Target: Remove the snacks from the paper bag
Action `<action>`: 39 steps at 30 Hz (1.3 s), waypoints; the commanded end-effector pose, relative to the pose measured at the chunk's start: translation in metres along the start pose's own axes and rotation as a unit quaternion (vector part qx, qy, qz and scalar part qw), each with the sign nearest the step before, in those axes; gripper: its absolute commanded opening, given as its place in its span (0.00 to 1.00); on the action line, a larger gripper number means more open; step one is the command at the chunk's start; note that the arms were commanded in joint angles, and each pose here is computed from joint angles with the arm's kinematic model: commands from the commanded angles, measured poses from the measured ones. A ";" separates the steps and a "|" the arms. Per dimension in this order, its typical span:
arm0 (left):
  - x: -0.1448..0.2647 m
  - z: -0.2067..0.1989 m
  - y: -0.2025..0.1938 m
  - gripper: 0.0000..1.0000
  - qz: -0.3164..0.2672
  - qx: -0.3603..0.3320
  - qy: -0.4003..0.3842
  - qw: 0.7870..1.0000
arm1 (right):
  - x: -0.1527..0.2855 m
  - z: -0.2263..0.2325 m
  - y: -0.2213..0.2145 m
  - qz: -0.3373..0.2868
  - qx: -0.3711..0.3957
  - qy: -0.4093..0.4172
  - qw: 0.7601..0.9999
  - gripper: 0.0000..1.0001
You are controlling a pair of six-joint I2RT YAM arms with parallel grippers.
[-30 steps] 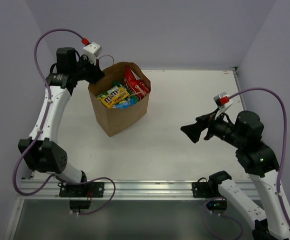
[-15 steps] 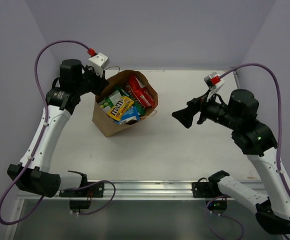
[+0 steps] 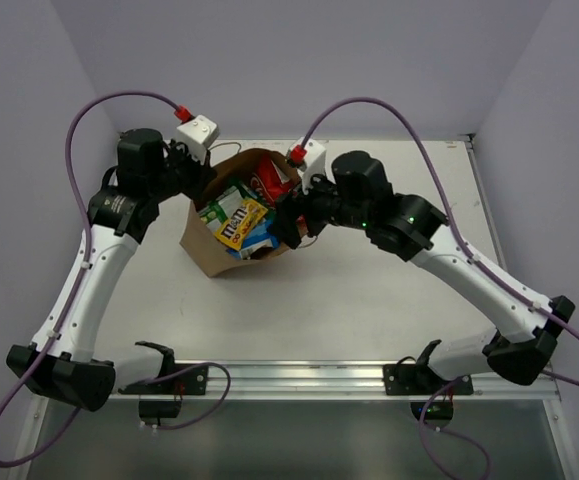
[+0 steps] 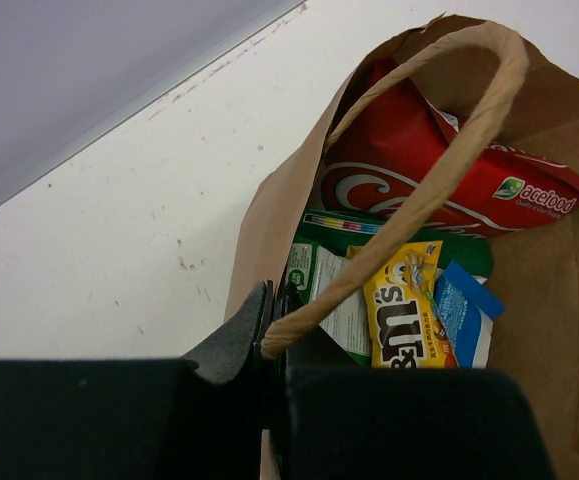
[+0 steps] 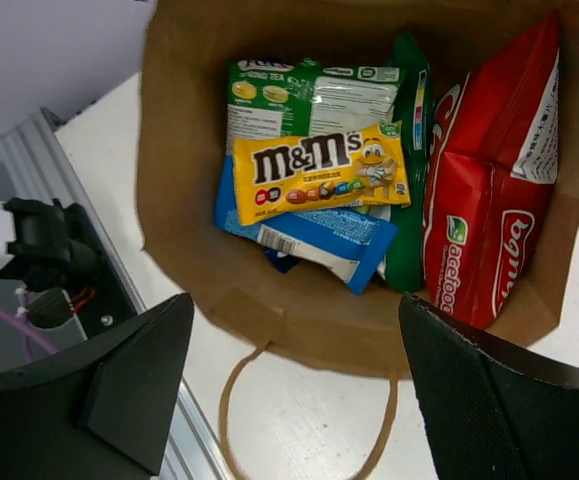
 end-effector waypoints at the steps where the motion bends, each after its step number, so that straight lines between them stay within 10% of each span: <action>1: 0.024 0.003 0.032 0.00 -0.078 -0.032 0.030 0.996 | -0.015 0.006 0.020 -0.037 0.023 -0.022 0.999 0.84; 14: 0.044 -0.013 0.017 0.00 -0.085 0.022 0.055 0.995 | -0.092 0.012 -0.005 -0.033 -0.209 -0.055 0.976 0.84; 39: 0.032 0.001 0.014 0.00 -0.094 0.085 0.123 0.984 | -0.179 0.000 -0.047 0.017 -0.242 -0.118 0.963 0.78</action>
Point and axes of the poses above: each gripper's point midway between its finger pads, its own x axis back along the fingers, its own z axis along the line the jaws close on, y = z × x, the point moved 6 cm from there along x, back along the fingers, and after that the axes turned 13 degrees about -x, right-handed, at the moved point
